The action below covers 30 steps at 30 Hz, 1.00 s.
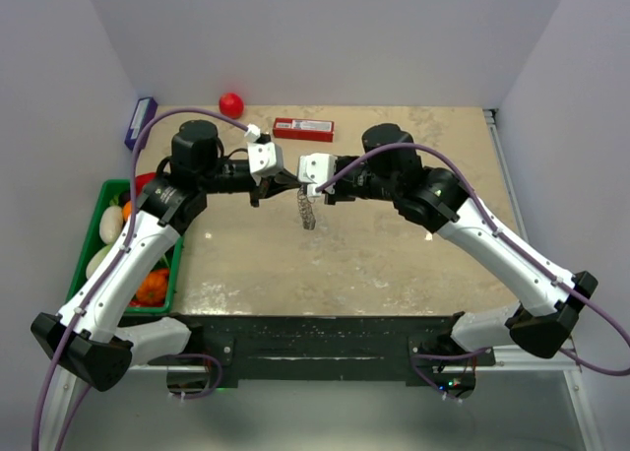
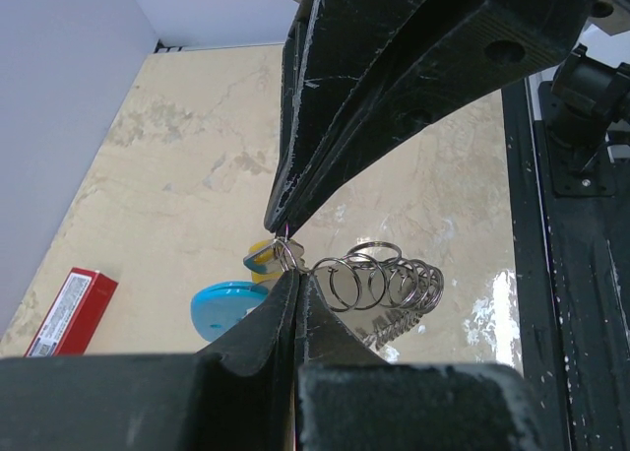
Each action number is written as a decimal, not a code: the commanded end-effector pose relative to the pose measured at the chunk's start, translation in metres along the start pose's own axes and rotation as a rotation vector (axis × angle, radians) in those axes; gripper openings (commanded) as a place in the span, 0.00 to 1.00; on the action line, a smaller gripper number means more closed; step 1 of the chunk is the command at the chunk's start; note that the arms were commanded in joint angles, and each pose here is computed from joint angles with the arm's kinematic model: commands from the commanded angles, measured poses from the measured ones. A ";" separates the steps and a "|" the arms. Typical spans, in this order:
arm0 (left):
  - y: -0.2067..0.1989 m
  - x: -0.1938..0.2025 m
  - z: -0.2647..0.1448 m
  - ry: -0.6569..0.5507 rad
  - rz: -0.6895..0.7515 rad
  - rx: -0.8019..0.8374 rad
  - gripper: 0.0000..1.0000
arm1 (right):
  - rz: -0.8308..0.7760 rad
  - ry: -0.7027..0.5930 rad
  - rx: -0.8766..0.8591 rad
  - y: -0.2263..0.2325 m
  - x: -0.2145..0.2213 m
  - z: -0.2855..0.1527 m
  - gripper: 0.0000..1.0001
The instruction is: Remove the keys from the keyring
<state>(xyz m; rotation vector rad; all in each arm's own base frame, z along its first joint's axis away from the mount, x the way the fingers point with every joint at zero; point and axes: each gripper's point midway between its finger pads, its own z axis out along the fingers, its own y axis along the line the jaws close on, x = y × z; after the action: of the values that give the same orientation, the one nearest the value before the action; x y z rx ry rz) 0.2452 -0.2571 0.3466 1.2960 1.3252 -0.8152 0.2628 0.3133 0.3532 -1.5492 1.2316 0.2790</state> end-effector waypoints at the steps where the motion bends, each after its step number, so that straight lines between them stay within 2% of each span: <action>1: 0.001 -0.022 -0.003 -0.053 0.051 -0.005 0.00 | -0.038 -0.051 0.049 -0.014 -0.017 -0.011 0.00; 30: -0.016 -0.034 -0.009 -0.101 0.054 0.093 0.00 | -0.036 -0.044 0.079 -0.015 -0.012 -0.013 0.00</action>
<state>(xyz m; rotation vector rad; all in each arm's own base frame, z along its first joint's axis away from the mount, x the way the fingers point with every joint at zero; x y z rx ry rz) 0.2343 -0.2601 0.3491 1.3270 1.2861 -0.8816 0.2624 0.3124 0.3499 -1.5556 1.2253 0.2709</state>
